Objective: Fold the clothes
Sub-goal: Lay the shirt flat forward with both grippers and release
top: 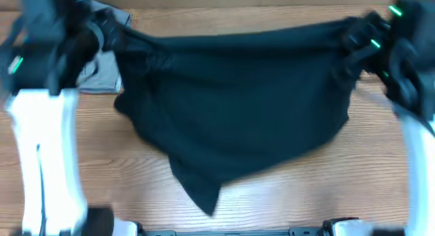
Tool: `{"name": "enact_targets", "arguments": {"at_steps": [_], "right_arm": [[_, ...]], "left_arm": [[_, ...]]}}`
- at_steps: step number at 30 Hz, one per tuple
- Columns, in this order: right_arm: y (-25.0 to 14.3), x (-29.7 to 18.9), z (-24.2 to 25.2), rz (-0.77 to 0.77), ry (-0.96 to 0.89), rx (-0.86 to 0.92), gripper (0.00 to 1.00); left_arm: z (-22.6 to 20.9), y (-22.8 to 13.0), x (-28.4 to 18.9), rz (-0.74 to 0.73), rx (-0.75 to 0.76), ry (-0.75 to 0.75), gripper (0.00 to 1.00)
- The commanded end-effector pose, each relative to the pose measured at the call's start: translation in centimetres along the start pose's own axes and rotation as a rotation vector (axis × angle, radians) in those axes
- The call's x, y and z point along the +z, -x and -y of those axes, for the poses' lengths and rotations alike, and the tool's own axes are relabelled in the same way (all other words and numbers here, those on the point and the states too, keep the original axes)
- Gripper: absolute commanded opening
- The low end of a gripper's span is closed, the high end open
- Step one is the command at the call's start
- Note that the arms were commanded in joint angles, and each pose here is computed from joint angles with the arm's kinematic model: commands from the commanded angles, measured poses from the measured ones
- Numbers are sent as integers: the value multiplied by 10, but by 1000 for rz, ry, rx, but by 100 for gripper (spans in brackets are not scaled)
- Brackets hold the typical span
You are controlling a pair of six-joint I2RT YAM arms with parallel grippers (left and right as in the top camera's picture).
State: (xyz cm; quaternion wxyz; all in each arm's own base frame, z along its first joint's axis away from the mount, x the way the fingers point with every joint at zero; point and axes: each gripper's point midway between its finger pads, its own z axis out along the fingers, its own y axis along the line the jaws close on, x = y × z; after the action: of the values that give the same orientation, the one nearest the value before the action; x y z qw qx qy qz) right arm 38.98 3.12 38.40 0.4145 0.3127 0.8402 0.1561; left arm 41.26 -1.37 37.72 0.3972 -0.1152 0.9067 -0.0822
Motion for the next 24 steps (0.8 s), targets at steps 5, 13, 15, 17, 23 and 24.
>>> {"name": "enact_targets", "arguments": {"at_steps": [5, 13, 15, 17, 23, 24], "right_arm": [[-32, 150, 16, -122, -153, -44, 100], [-56, 181, 57, -232, -292, -125, 100], [-50, 170, 61, -227, -299, -116, 100], [-44, 153, 64, -225, -303, -105, 100], [-41, 99, 72, -240, -326, -97, 100], [-42, 91, 73, -247, -329, -97, 100]], "left_arm": [[-19, -33, 185, -203, 12, 58, 100], [-30, -86, 224, -399, -9, 74, 100], [-27, -82, 208, -396, -10, 69, 100], [-22, -74, 180, -377, -7, 61, 100], [-10, -58, 86, -316, -4, 29, 100], [-9, -59, 74, -318, -5, 26, 100]]}}
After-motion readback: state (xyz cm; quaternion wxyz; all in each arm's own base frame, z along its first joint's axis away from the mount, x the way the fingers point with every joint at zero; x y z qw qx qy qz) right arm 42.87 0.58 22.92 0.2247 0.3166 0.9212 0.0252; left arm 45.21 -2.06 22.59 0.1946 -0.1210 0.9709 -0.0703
